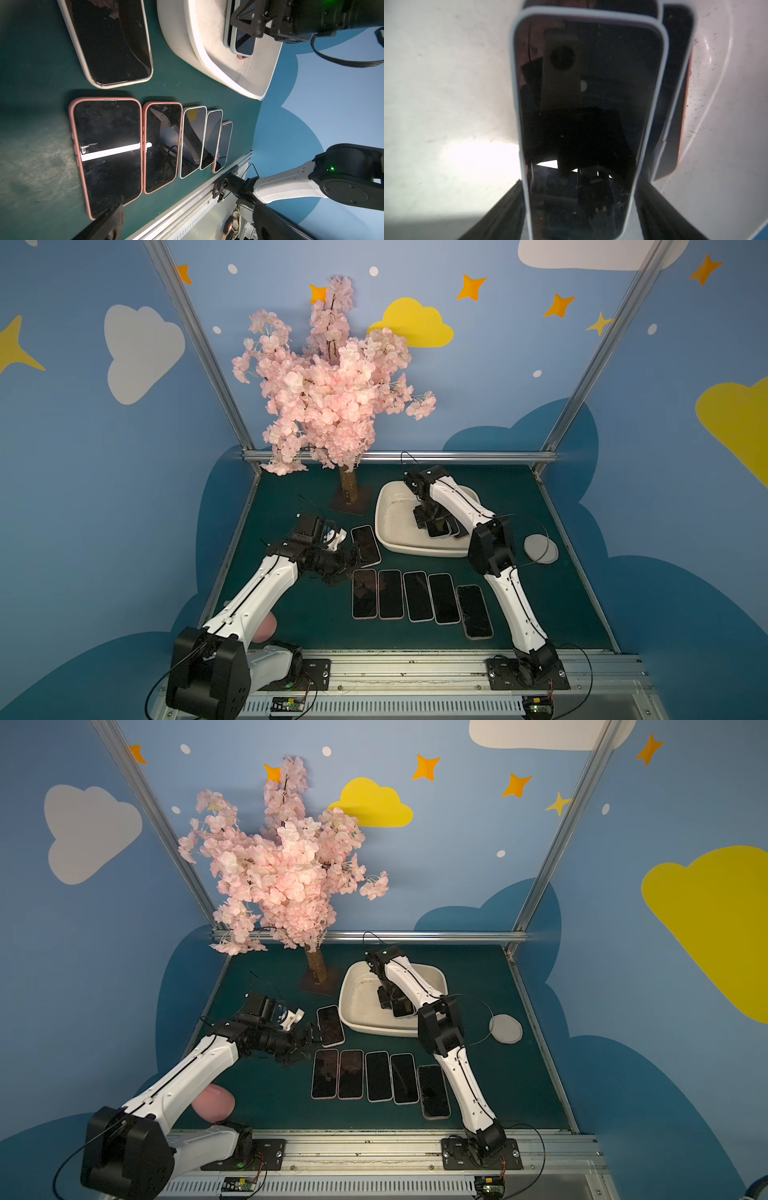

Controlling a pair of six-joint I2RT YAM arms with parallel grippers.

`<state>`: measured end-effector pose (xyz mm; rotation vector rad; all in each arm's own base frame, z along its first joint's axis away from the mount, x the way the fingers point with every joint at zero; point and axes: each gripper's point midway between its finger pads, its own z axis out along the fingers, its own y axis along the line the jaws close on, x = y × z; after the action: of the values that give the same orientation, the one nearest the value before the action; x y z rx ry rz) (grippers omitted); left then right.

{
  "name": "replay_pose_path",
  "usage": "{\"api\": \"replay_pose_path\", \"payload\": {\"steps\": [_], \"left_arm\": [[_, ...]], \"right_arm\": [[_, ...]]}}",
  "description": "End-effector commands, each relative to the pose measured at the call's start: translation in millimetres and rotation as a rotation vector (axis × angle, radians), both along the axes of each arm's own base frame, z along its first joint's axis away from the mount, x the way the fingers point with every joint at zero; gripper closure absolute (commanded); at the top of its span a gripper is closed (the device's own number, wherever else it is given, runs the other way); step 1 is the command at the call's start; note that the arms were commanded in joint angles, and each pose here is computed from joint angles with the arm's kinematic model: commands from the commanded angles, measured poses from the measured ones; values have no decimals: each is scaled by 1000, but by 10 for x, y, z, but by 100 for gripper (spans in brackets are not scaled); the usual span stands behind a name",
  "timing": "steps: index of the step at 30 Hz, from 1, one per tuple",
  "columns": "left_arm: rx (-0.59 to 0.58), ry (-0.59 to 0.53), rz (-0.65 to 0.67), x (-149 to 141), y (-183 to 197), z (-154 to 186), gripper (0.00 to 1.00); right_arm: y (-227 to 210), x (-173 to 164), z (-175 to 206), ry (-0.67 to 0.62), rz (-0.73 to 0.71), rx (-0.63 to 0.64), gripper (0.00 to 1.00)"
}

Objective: Take the phone out of the storage box
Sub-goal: Pick up the phone from the storage box.

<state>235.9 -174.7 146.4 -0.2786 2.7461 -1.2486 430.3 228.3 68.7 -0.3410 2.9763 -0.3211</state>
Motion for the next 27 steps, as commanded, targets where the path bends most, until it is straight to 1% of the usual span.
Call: {"api": "replay_pose_path", "payload": {"steps": [1, 7, 9, 10, 13, 14, 15, 21, 23, 25, 27], "left_arm": [[-35, -13, -6, 39, -51, 42, 0], [-47, -30, -5, 79, -69, 72, 0], [-52, -30, -4, 91, -76, 69, 0], [-55, -29, -3, 99, -80, 67, 0], [-59, -29, -2, 123, -88, 67, 0], [-60, -28, -2, 128, -89, 70, 0], [-61, -29, -3, 129, -92, 81, 0], [-41, -18, 5, 58, -57, 77, 0], [-36, -4, 11, 20, -41, 52, 0], [-30, 5, 12, -17, -34, 38, 0], [-24, 14, 16, -45, -20, 20, 0]], "right_arm": [[176, 60, 567, -84, 5, 186, 34], [90, -13, 870, -84, -44, 289, 34], [20, -64, 872, -62, -64, 305, 34], [2, -90, 834, -41, -68, 317, 32], [44, -153, 708, 32, -47, 357, 15], [64, -168, 649, 49, -38, 351, 8], [78, -172, 607, 54, -25, 334, 2], [333, -133, 294, 36, 135, 171, 1], [421, -90, 209, 10, 198, 107, 2], [454, -25, 135, -36, 199, 33, 1], [550, 14, 81, -56, 220, 35, 1]]}}
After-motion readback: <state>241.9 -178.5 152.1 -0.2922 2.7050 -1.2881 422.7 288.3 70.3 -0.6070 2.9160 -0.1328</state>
